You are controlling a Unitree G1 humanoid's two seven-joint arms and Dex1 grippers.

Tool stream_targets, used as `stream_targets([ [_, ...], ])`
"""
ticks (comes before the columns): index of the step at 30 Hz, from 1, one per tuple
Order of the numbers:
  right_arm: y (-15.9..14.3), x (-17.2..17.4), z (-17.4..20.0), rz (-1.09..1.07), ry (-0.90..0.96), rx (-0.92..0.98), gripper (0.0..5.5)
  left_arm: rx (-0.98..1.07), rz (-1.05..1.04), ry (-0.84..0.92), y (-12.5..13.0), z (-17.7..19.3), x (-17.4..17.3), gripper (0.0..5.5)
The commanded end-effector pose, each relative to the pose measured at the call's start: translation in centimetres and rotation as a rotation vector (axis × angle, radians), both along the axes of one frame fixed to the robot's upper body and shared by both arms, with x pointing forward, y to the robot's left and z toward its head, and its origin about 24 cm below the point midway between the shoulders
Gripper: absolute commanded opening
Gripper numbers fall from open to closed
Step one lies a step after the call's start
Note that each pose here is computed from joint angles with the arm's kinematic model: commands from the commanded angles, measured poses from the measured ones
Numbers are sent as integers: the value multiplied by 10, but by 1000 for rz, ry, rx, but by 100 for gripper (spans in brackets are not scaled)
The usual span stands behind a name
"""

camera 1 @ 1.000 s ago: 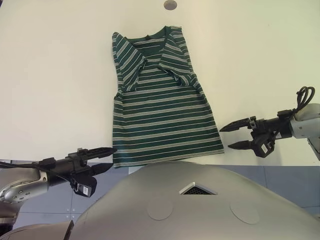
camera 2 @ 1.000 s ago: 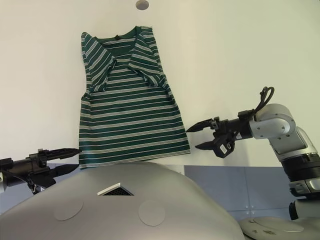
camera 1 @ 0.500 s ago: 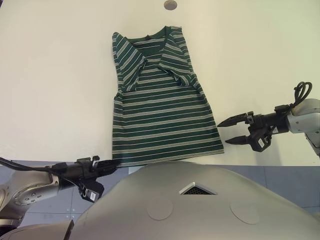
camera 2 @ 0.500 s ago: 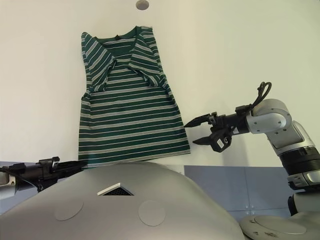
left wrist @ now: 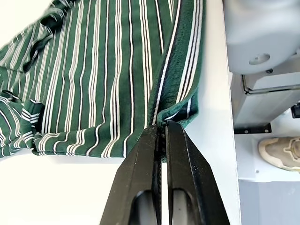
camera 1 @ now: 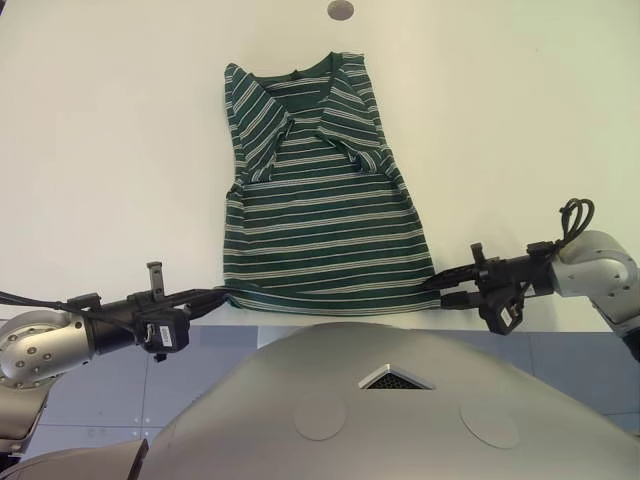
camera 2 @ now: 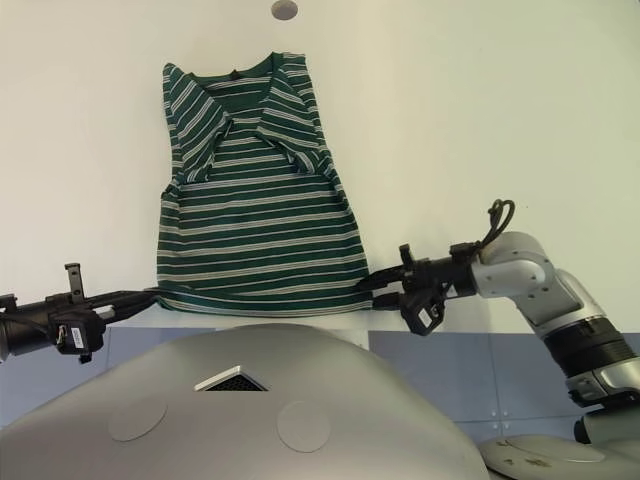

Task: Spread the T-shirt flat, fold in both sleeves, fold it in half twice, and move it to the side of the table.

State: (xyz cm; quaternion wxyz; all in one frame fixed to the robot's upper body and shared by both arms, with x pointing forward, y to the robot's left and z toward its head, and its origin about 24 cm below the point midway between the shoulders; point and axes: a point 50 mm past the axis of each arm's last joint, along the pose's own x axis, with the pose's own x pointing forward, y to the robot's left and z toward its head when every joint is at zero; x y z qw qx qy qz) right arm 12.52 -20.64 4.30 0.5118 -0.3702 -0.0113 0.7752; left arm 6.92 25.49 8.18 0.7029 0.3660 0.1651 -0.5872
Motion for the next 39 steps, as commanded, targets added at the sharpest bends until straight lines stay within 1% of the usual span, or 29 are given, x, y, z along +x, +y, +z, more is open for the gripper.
stream_targets([
  [1, 1, -2, -4, -7, 29, -39, 83, 18, 3, -5, 7, 2, 6, 0],
  [3, 0, -3, -4, -26, 73, -44, 44, 27, 17, -2, 11, -3, 9, 0],
  [4, 1, -2, -2, -75, 121, -30, 19, 11, 48, 10, 11, -3, 13, 0],
  [5, 3, 1, 2, -138, 178, -4, 6, -9, 85, 58, 10, -1, 15, 0],
  [7, 11, 15, 13, -271, 278, 71, 6, -67, 131, 156, 6, 8, 23, 0],
  [9, 17, 46, 31, -410, 365, 153, 6, -156, 167, 176, 0, 27, 46, 0],
  [11, 10, 106, 53, -550, 390, 196, 6, -211, 212, 83, 5, 48, 89, 0],
  [13, 1, 165, 75, -685, 369, 247, 6, -235, 292, -16, 16, 57, 132, 0],
  [16, 3, 214, 84, -811, 342, 288, 6, -320, 400, -67, 23, 55, 177, 0],
  [19, 16, 244, 82, -928, 339, 304, 6, -356, 500, -65, 27, 39, 218, 0],
  [22, 29, 256, 76, -999, 334, 280, 6, -348, 592, -65, 34, 26, 237, 0],
  [27, 46, 263, 71, -1055, 333, 293, 6, -346, 648, -98, 34, 23, 259, 0],
  [30, 57, 264, 61, -1094, 311, 254, 6, -332, 695, -96, 33, 17, 268, 0],
  [31, 59, 264, 58, -1110, 296, 244, 33, -325, 709, -92, 32, 13, 270, 0],
  [34, 71, 269, 54, -1221, 235, 279, 84, -339, 829, -48, 33, 2, 274, 0],
  [35, 72, 271, 51, -1290, 190, 288, 108, -365, 884, -15, 34, -2, 275, 31],
  [36, 72, 272, 48, -1335, 136, 286, 122, -402, 923, 25, 34, -5, 275, 39],
  [37, 72, 271, 45, -1356, 96, 280, 145, -426, 954, 41, 34, -7, 275, 63],
  [39, 82, 266, 38, -1282, 67, 266, 146, -490, 1027, 19, 39, -3, 276, 98],
])
